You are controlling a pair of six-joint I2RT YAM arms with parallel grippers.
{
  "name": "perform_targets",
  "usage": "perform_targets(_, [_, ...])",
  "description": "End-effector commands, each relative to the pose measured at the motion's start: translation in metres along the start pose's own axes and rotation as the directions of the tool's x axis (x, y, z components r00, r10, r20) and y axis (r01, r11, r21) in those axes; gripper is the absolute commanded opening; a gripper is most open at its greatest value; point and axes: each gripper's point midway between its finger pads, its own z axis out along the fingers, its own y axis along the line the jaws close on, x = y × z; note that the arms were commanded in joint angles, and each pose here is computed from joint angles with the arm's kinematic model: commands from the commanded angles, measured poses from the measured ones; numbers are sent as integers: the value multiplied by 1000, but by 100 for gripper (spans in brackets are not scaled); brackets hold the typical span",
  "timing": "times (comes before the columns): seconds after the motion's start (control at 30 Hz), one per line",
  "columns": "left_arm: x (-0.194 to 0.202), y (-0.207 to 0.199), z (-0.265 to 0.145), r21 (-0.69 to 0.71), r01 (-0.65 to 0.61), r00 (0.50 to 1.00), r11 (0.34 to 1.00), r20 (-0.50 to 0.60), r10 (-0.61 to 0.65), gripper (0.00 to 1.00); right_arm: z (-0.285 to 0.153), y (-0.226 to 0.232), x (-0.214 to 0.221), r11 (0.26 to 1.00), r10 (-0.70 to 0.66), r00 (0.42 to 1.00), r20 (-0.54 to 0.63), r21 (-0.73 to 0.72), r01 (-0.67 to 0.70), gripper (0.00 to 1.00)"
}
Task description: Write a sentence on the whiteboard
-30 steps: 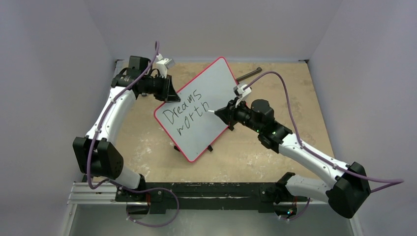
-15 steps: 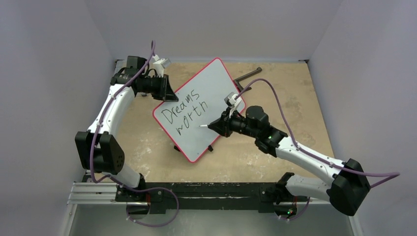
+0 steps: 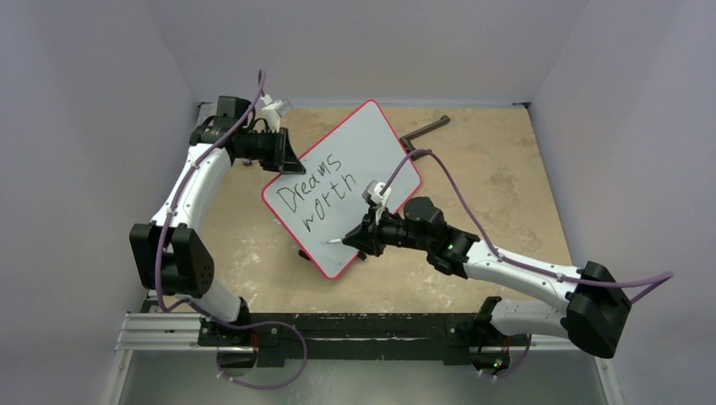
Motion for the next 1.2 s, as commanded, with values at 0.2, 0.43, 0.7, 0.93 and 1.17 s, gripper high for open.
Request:
perform_targets(0.2, [-16,32,-4,-137,-60,996,989,53,68,0,31,-4,-4,998,-61,998,-4,10,61,0])
perform_targets(0.43, [-16,31,-5,-138,-65,996,988,57,74,0,46,-10,-16,996,-79,997,5,29,79,0])
perform_targets(0.7, [-18,27,-7,-131,-69,995,989,65,78,0,58,-22,-22,993,-88,996,-8,81,88,0])
perform_targets(0.93, [-19,26,-9,-129,-73,994,989,70,83,0,59,-27,-7,992,-75,996,-42,96,79,0])
perform_targets(1.17, [-19,26,-8,-127,-72,994,989,70,81,0,54,-32,20,992,-54,993,-101,104,64,0])
